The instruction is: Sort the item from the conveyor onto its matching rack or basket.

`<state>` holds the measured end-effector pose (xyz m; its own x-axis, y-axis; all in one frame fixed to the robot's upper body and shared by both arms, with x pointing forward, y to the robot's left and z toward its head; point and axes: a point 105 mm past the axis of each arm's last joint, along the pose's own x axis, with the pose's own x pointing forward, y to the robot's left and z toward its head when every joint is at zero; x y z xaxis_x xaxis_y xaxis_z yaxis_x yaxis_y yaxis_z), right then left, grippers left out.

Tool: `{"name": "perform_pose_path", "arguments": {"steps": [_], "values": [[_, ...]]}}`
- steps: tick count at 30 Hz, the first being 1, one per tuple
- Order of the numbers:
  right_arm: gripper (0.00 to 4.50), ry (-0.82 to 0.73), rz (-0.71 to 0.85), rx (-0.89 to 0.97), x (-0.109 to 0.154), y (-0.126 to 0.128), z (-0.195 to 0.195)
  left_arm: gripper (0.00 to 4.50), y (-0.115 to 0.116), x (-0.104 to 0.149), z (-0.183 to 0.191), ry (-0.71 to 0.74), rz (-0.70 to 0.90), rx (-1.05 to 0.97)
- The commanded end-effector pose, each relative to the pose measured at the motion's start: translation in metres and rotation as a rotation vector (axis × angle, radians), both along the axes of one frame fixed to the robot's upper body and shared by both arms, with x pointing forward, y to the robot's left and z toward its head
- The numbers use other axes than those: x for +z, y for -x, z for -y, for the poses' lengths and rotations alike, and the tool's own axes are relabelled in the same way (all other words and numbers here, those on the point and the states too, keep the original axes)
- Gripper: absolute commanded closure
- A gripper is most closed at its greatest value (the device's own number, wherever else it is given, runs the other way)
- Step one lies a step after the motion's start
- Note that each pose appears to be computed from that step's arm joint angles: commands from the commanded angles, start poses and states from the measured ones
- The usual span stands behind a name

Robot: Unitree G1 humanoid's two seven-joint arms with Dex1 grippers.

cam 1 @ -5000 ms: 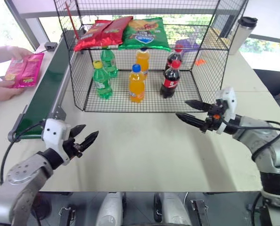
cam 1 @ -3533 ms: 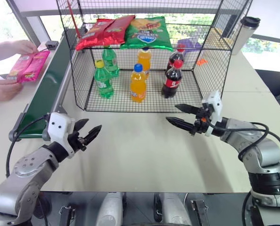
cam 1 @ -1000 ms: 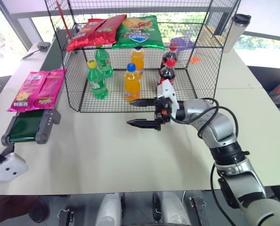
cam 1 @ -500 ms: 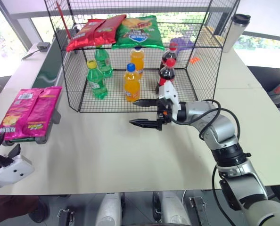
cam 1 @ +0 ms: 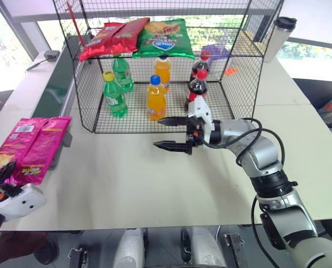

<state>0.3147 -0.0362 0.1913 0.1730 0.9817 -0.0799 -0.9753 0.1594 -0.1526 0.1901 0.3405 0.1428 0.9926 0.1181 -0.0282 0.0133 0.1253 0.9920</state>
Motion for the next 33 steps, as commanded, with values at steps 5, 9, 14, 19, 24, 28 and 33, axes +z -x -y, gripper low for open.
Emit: {"name": "perform_pose_path", "arguments": {"steps": [5, 9, 14, 19, 24, 28, 33], "values": [[0.62, -0.030, 0.042, -0.014, 0.008, -0.001, 0.002, 4.49, 0.002, 0.021, -0.003, -0.023, 0.053, 0.018], [0.62, -0.030, 0.042, -0.019, 0.007, -0.005, 0.002, 4.49, 0.004, 0.051, -0.011, 0.078, 0.113, 0.055], [0.62, -0.045, 0.039, -0.038, 0.012, -0.015, 0.007, 4.49, 0.013, 0.123, -0.029, 0.312, 0.148, 0.073], [0.62, -0.102, 0.021, -0.055, 0.025, -0.026, 0.012, 4.49, 0.024, 0.187, -0.029, 0.519, 0.077, 0.002], [0.62, -0.192, -0.020, -0.022, 0.043, -0.026, 0.015, 4.49, 0.040, 0.237, -0.005, 0.743, -0.153, -0.191], [0.62, -0.248, -0.057, 0.006, 0.057, -0.020, 0.022, 4.49, 0.050, 0.271, 0.023, 0.816, -0.179, -0.419], [0.62, -0.302, -0.067, -0.011, 0.072, -0.021, 0.034, 4.49, 0.055, 0.302, 0.045, 0.866, -0.149, -0.637]]}}
